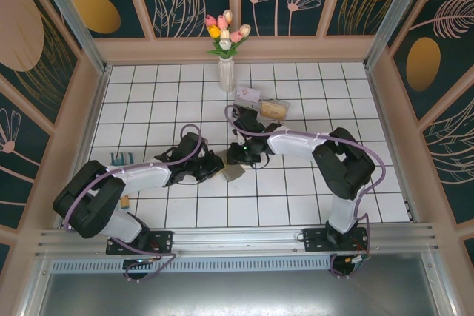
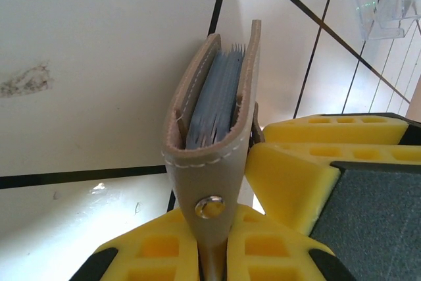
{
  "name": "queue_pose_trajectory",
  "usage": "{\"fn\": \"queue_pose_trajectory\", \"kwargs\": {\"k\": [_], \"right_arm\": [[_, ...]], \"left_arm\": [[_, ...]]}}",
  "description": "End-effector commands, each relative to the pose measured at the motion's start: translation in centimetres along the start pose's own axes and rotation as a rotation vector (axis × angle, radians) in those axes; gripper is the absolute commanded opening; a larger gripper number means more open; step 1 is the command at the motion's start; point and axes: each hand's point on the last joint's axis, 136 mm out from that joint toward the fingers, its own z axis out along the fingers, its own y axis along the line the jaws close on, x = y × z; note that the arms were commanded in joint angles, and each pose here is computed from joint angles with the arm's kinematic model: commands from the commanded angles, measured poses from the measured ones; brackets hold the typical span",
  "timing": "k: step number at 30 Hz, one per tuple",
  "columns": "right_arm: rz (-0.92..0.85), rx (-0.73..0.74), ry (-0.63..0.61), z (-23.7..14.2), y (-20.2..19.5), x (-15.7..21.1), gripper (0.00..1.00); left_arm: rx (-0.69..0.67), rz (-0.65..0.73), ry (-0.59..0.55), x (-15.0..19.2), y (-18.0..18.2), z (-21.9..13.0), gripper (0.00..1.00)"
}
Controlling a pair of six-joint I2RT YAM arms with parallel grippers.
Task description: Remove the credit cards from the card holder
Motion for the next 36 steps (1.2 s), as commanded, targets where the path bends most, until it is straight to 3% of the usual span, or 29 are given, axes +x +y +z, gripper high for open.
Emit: {"fn": "queue_pose_trajectory", "kwargs": {"k": [1, 8, 15, 19, 23, 25, 28, 36], "right_arm": [[0.063, 0.261, -0.048, -0.7, -5.9, -0.4, 0.3], [0.129, 0.262, -0.126, -2.8, -6.7, -1.6, 0.28], [0.079, 0.064, -0.114, -3.0, -2.6, -2.3, 0.32], [0.048, -0.015, -0.101, -2.9, -1.0, -2.2, 0.4], [-0.008, -0.045, -0.087, -2.8, 0.1, -1.8, 0.56], [-0.008, -0.039, -0.078, -2.5, 0.1, -1.7, 0.58], [0.009, -0.002, -0.053, -1.8, -0.6, -1.5, 0.56], [0.008, 0.065, -0.018, -0.9, -1.7, -1.1, 0.37]], "left_arm": [[-0.046, 0.028, -0.018, -0.1, 0.4, -0.6, 0.0], [-0.056, 0.042, -0.023, -0.3, 0.5, -0.7, 0.0], [-0.067, 0.066, -0.02, -0.5, 0.2, -0.6, 0.0], [-0.071, 0.073, -0.015, -0.5, 0.2, -0.5, 0.0], [-0.072, 0.082, -0.009, -0.5, 0.0, -0.4, 0.0], [-0.074, 0.083, -0.008, -0.5, 0.0, -0.4, 0.0], [-0.078, 0.081, -0.011, -0.5, 0.2, -0.4, 0.0], [-0.083, 0.081, -0.012, -0.5, 0.4, -0.4, 0.0]]}}
